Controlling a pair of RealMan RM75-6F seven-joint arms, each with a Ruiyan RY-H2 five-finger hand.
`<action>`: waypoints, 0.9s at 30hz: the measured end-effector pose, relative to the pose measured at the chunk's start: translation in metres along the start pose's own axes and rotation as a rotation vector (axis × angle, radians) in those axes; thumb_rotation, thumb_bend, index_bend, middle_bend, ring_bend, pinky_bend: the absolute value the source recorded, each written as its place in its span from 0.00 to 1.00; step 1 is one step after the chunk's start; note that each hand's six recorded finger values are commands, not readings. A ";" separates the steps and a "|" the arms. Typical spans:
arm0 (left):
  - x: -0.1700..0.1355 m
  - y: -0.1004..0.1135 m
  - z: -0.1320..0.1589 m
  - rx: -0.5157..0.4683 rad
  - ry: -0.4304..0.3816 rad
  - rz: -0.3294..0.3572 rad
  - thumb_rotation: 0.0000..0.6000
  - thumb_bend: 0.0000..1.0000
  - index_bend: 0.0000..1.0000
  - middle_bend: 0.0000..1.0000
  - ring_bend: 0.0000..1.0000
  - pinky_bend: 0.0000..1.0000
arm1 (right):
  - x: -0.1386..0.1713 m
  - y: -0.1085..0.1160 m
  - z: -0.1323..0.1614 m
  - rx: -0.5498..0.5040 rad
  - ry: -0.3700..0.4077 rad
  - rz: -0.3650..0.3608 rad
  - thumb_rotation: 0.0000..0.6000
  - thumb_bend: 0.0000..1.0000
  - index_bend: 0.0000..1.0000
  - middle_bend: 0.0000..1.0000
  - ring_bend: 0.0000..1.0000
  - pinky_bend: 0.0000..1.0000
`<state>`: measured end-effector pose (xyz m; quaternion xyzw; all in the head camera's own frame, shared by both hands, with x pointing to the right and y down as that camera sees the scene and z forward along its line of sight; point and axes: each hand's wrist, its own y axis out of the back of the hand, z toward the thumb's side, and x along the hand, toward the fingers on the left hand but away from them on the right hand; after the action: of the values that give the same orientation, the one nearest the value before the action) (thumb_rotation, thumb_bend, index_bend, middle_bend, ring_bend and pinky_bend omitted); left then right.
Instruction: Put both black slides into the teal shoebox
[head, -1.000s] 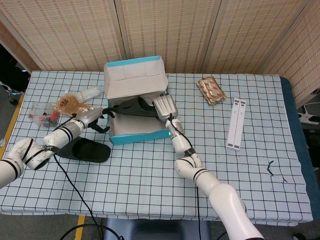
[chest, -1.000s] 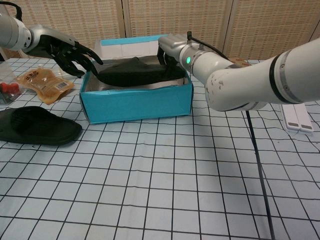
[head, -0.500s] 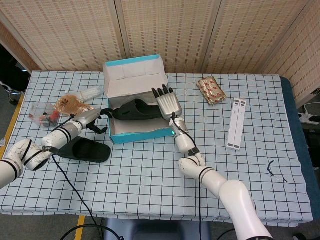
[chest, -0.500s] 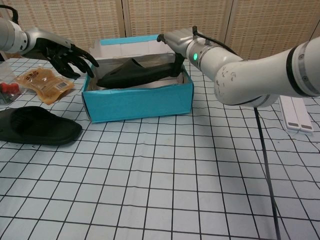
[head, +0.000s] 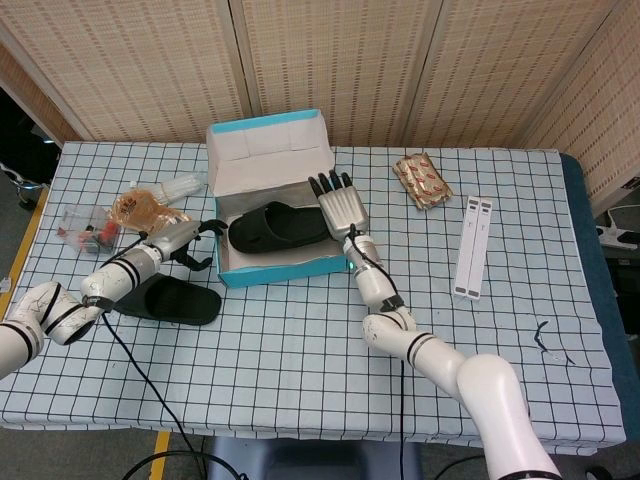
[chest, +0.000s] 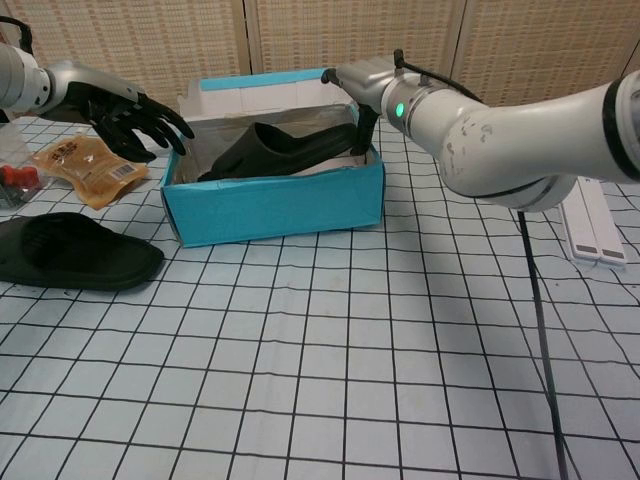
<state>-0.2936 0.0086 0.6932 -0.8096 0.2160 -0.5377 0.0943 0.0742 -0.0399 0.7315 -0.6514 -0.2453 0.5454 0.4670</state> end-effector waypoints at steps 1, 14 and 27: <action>0.000 0.000 0.000 -0.004 -0.001 0.003 1.00 0.48 0.10 0.12 0.06 0.19 | 0.001 0.002 -0.002 0.013 0.007 0.003 1.00 0.08 0.00 0.02 0.00 0.05; 0.002 0.003 0.000 -0.017 0.006 0.015 1.00 0.48 0.10 0.12 0.06 0.19 | 0.017 0.039 -0.050 0.330 -0.046 -0.143 1.00 0.07 0.00 0.00 0.00 0.02; -0.043 -0.003 0.008 -0.004 -0.122 0.063 1.00 0.47 0.00 0.06 0.01 0.17 | 0.091 0.050 -0.061 0.016 0.035 -0.172 1.00 0.06 0.00 0.00 0.00 0.02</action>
<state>-0.3001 0.0301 0.6556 -0.8338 0.2364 -0.4835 0.1226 0.1476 -0.0077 0.6422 -0.6336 -0.2878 0.4938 0.5214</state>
